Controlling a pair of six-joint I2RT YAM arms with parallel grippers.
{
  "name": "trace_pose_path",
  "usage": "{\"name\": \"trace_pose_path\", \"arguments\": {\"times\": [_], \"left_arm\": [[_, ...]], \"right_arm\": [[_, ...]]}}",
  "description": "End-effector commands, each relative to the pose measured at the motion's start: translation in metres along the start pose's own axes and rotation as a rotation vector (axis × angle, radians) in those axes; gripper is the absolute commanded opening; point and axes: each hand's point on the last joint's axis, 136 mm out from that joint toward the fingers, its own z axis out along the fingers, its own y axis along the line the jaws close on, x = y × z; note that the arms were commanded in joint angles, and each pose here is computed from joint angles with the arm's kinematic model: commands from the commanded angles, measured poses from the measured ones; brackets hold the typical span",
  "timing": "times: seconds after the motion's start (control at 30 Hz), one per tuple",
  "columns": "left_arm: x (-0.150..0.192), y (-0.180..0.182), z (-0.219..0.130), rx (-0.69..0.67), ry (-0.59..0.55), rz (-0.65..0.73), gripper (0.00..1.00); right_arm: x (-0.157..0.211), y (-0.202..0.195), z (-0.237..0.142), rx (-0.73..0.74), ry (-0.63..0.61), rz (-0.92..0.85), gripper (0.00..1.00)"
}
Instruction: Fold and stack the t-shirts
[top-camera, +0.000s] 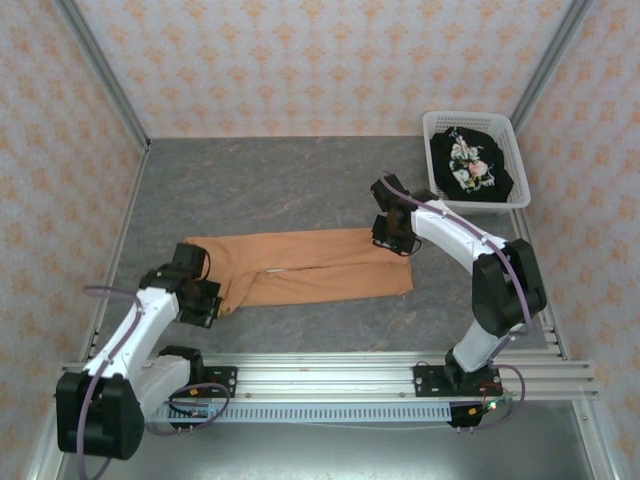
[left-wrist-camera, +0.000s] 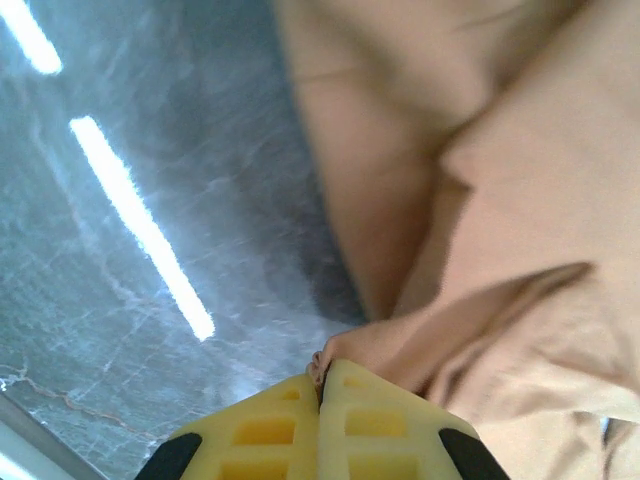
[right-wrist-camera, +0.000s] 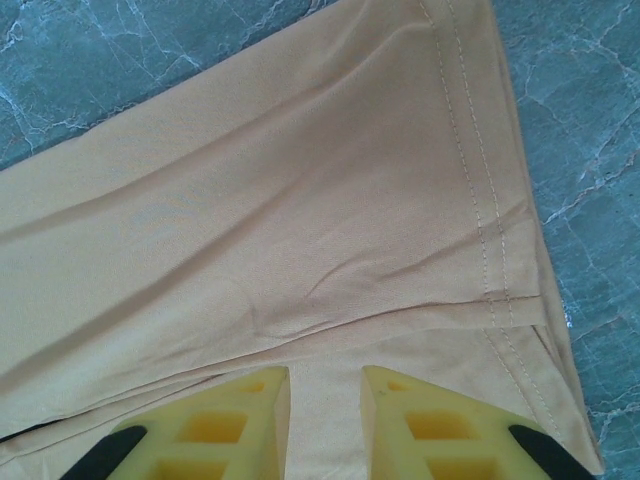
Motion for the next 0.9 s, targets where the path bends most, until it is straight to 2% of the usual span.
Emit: {"name": "trace_pose_path", "arguments": {"times": [0.0,0.17,0.3,0.7,0.87], "left_arm": [[-0.027,-0.021,-0.02,-0.055,-0.142,0.186,0.0],[-0.058,-0.044,-0.043,-0.149,-0.292,0.342,0.0],[-0.07,-0.055,-0.051,-0.199,-0.342,0.391,0.0],[-0.088,-0.032,-0.014,-0.435,-0.358,0.487,0.0],[-0.088,-0.031,0.006,-0.478,-0.319,0.503,0.14]], "right_arm": [[0.002,0.001,-0.002,0.002,-0.001,-0.015,0.25],[0.001,-0.001,-0.005,0.008,-0.008,-0.016,0.25],[0.001,-0.002,-0.006,0.013,-0.013,-0.017,0.25],[0.007,-0.01,-0.003,0.031,-0.005,-0.014,0.25],[0.009,-0.013,0.0,0.04,0.002,-0.009,0.25]]}}
